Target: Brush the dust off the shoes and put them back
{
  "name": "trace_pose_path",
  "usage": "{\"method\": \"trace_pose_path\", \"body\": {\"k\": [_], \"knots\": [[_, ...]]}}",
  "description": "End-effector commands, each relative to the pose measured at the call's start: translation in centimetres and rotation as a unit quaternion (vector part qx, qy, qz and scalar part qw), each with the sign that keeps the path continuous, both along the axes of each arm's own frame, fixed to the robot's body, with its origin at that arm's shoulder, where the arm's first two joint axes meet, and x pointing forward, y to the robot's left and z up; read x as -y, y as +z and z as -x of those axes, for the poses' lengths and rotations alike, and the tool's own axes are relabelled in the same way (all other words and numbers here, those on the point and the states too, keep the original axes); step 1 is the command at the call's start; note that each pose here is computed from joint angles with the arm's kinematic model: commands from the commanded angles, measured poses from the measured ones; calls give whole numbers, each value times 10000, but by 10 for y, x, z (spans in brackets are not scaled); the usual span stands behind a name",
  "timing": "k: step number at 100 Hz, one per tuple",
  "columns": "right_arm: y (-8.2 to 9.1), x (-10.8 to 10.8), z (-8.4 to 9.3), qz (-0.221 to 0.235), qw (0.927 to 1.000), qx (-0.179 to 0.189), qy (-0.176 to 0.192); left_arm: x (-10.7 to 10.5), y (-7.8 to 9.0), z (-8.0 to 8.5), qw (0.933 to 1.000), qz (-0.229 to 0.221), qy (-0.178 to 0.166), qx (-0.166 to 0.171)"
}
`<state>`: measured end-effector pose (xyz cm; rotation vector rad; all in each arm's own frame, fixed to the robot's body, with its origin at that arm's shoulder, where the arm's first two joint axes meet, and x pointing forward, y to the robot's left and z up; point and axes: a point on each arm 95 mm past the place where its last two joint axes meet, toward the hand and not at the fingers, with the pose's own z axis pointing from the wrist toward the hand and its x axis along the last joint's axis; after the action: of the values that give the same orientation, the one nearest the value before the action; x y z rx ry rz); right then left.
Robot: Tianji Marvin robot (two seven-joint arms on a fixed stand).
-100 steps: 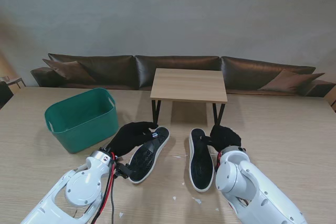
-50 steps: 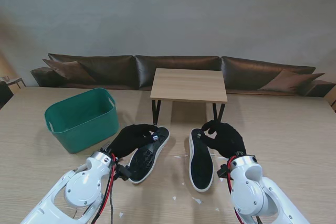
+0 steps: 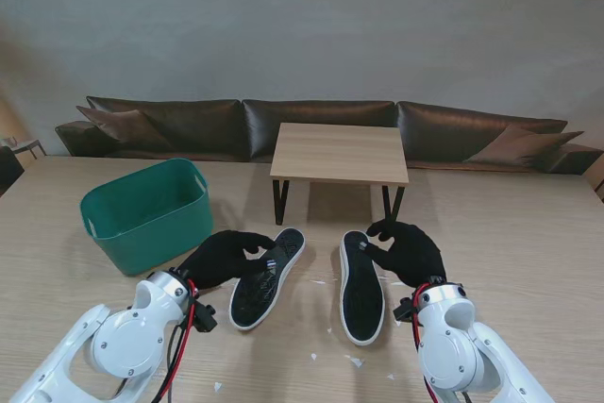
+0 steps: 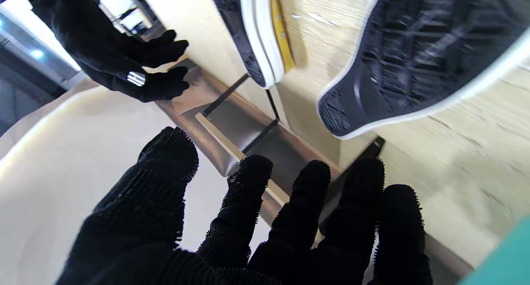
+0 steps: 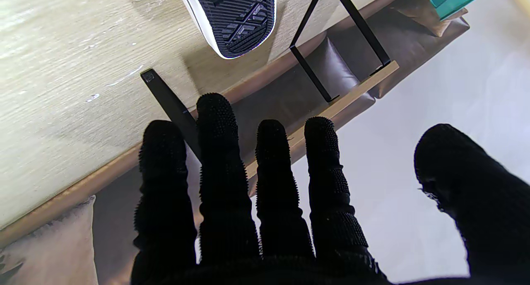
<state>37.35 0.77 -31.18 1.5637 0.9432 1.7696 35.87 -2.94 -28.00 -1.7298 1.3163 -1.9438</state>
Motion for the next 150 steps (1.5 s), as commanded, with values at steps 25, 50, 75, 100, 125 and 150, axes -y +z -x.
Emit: {"method": "trace_pose_path", "body": {"k": [25, 50, 75, 100, 125, 150], "knots": [[-5, -7, 0, -119, 9997, -59, 211, -46, 1, 30, 9936, -961, 596, 62], [-6, -9, 1, -195, 9995, -56, 238, -80, -13, 48, 9763, -1823, 1147, 196], [-11, -13, -1, -269, 9991, -147, 305, -102, -27, 47, 9582, -2432, 1488, 237], [-13, -14, 0, -344, 9987, -191, 326, -115, -39, 43, 9365, -3123, 1579, 212], [-14, -15, 0, -405, 9985, -214, 316, -122, -50, 39, 9192, -3640, 1501, 49], [-15, -15, 0, -435, 9983, -230, 314, -124, -61, 30, 9104, -3863, 1481, -30]]}}
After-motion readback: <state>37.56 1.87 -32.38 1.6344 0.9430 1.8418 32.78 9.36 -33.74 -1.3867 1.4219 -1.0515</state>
